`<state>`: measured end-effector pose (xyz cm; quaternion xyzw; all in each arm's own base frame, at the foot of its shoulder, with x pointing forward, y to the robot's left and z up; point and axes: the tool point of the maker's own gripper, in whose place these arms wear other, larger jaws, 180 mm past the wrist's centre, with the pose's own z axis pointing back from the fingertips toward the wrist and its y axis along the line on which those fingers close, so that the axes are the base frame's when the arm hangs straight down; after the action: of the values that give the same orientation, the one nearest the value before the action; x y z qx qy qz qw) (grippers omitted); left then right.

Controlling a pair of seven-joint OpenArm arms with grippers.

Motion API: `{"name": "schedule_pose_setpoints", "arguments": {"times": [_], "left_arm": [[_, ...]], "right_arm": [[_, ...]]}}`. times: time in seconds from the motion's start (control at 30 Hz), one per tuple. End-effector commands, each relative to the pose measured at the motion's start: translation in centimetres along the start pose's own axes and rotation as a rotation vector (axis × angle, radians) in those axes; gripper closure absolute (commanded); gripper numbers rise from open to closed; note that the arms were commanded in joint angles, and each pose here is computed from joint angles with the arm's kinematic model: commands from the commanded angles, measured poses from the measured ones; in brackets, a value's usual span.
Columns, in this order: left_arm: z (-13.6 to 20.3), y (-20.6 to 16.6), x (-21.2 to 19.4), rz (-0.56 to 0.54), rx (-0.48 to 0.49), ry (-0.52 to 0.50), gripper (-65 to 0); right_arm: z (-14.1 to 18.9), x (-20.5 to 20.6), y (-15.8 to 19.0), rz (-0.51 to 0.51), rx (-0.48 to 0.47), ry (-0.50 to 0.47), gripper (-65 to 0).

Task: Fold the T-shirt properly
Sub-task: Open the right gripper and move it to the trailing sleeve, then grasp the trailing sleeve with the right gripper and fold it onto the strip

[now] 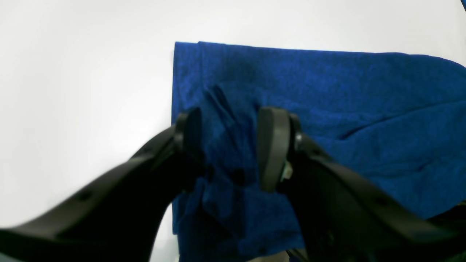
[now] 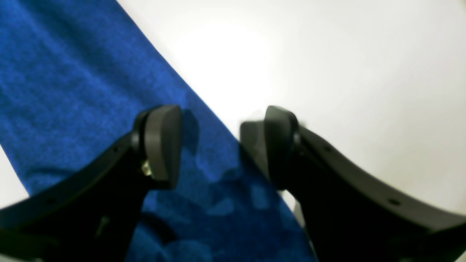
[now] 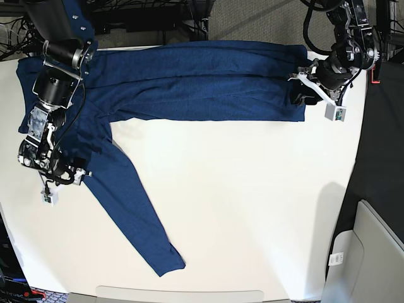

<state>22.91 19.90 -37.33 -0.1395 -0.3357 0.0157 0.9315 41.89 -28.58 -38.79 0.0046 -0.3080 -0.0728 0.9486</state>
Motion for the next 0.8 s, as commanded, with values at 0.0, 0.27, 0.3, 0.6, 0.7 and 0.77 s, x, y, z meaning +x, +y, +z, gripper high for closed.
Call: {"name": "schedule_pose_setpoints", "arguments": {"times": [0.0, 0.27, 0.3, 0.6, 0.7, 0.77], "left_arm": [[0.4, 0.0, 1.1, -0.015, -0.002, -0.037, -24.8], [0.4, -0.1, 1.2, -0.016, -0.003, -0.038, -24.8], [0.4, -0.1, 1.2, -0.016, -0.003, -0.038, -24.8], [0.4, -0.1, 1.3, -0.015, -0.004, -0.043, -24.8], [0.4, -0.1, 1.3, -0.015, -0.004, -0.043, -24.8], [0.4, -0.1, 1.3, -0.015, -0.004, -0.044, -24.8]], "right_arm": [[0.2, 1.3, 0.1, 0.015, 0.001, -0.011, -33.5], [-0.5, -2.4, 1.2, 0.088, 0.028, 0.118, -33.3], [-0.3, -2.5, 1.6, 0.115, 0.045, 0.125, -33.3], [0.7, -2.5, 2.7, 0.253, 0.107, 0.155, -16.6], [0.7, -2.7, 2.8, 0.245, 0.117, 0.153, -3.3], [0.7, -3.2, 2.9, 0.230, 0.136, 0.156, 0.0]]}}
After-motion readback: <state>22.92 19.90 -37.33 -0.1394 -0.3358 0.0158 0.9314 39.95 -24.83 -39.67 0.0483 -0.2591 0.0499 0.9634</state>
